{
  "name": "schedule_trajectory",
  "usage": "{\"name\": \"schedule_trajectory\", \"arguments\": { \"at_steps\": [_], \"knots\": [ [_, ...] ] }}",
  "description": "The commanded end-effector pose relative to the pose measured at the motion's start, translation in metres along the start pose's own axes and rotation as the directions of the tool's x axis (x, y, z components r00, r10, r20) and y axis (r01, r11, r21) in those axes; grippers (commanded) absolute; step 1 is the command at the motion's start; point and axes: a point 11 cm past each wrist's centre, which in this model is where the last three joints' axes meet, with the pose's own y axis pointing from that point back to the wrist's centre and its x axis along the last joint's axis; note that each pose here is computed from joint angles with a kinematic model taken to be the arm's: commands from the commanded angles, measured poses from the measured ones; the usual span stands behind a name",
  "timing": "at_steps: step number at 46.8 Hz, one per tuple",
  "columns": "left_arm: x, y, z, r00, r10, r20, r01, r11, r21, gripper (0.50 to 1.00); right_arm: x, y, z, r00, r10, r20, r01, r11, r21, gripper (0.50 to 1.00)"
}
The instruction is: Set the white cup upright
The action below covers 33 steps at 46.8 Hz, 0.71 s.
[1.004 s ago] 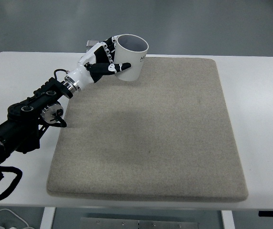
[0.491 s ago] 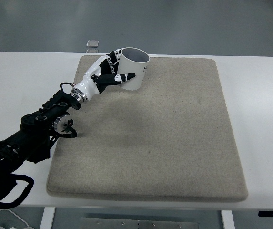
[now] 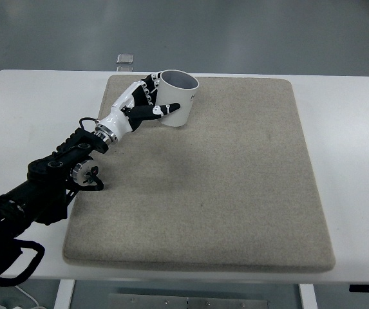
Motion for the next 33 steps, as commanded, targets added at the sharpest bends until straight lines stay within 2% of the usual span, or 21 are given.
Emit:
{"name": "schedule_trajectory", "arguments": {
  "at_steps": [1,6,7,9,12,15,20,33],
  "knots": [
    [-0.0002,0.0001,-0.0003,1.0,-0.001,0.001,0.001,1.0,0.001,0.688,0.0,0.0,0.0,1.0,0.0,0.0,0.0,1.0,0.0,0.93],
    [-0.0002,0.0001,-0.0005,1.0,-0.001,0.003,0.001,1.0,0.002,0.756,0.0,0.0,-0.0001,1.0,0.0,0.002,0.0,1.0,0.0,0.93],
    [-0.0001,0.0006,-0.0012,1.0,0.0,0.002,0.0,1.0,0.003,0.778,0.0,0.0,-0.0001,1.0,0.0,0.002,0.0,1.0,0.0,0.93],
    [-0.0001,0.0006,-0.0012,1.0,0.0,0.002,0.0,1.0,0.004,0.857,-0.0001,-0.0001,0.0008,1.0,0.0,0.002,0.0,1.0,-0.001,0.93],
    [-0.0001,0.0006,-0.0012,1.0,0.0,0.002,0.0,1.0,0.004,0.891,0.0,0.0,0.0001,1.0,0.0,0.002,0.0,1.0,-0.001,0.93],
    [-0.0001,0.0006,-0.0012,1.0,0.0,0.002,0.0,1.0,0.003,0.971,0.0,0.0,-0.0001,1.0,0.0,0.002,0.0,1.0,0.0,0.93],
    [-0.0007,-0.0001,-0.0004,1.0,-0.003,0.003,0.003,1.0,0.002,0.992,0.0001,0.0,-0.0001,1.0,0.001,0.002,-0.001,1.0,0.0,0.93],
    [-0.0023,-0.0004,-0.001,1.0,-0.008,0.003,0.008,1.0,0.003,0.992,0.0005,-0.0003,0.0026,1.0,0.006,0.003,-0.005,1.0,-0.004,0.93]
  ]
}}
